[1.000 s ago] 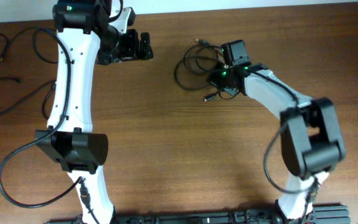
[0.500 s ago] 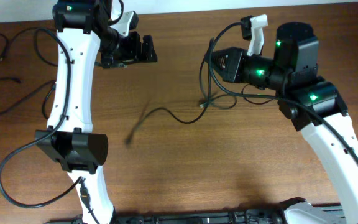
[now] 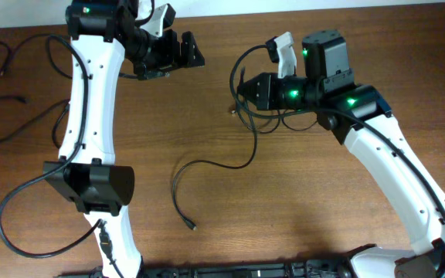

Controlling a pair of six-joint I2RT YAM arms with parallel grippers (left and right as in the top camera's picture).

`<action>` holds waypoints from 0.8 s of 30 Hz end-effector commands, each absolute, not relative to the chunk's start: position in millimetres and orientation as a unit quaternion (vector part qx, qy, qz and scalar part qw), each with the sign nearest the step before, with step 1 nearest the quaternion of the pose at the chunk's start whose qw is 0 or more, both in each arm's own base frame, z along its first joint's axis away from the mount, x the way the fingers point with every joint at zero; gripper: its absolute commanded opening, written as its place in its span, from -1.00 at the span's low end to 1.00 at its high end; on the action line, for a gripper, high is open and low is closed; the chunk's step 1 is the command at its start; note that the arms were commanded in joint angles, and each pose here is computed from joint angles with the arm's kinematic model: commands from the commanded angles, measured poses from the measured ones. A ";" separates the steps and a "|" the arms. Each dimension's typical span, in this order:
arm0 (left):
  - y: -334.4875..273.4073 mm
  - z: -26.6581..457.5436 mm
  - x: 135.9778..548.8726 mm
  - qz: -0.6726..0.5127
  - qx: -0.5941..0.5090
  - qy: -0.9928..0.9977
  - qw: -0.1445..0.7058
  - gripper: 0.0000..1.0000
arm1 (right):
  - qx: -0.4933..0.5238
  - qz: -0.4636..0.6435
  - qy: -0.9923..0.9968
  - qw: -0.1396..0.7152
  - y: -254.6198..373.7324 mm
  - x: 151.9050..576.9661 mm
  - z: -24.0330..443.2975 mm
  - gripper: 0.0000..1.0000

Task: Untangle cables

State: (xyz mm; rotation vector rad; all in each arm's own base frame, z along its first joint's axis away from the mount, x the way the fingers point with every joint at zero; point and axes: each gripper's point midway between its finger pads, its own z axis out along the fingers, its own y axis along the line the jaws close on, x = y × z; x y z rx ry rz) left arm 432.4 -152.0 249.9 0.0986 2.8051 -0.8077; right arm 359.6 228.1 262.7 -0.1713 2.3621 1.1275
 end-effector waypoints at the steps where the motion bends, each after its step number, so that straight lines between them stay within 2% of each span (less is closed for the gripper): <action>1: -155.8 245.9 431.3 -0.278 0.028 0.955 0.099 0.97 | -0.052 0.384 0.889 0.244 222.4 363.3 243.8 -0.92; 4: -155.3 246.4 434.0 -0.278 0.019 0.955 0.102 0.97 | -0.043 0.376 0.899 0.221 220.0 358.2 232.0 -0.92; 8: -131.9 235.5 440.5 -0.214 -0.058 0.970 0.102 0.98 | -0.044 0.380 0.899 0.214 221.2 355.5 231.8 -0.92; 17: -133.5 239.1 450.9 -0.225 -0.099 0.963 0.114 0.97 | -0.107 0.375 0.893 0.226 223.5 349.7 231.4 -0.92; 22: -135.9 235.2 450.6 -0.226 -0.098 0.963 0.107 0.98 | -0.100 0.363 0.900 0.220 219.7 348.5 226.4 -0.92; 24: -148.0 240.4 446.9 -0.263 -0.094 0.956 0.094 0.97 | -0.100 0.363 0.900 0.219 219.6 347.9 226.1 -0.92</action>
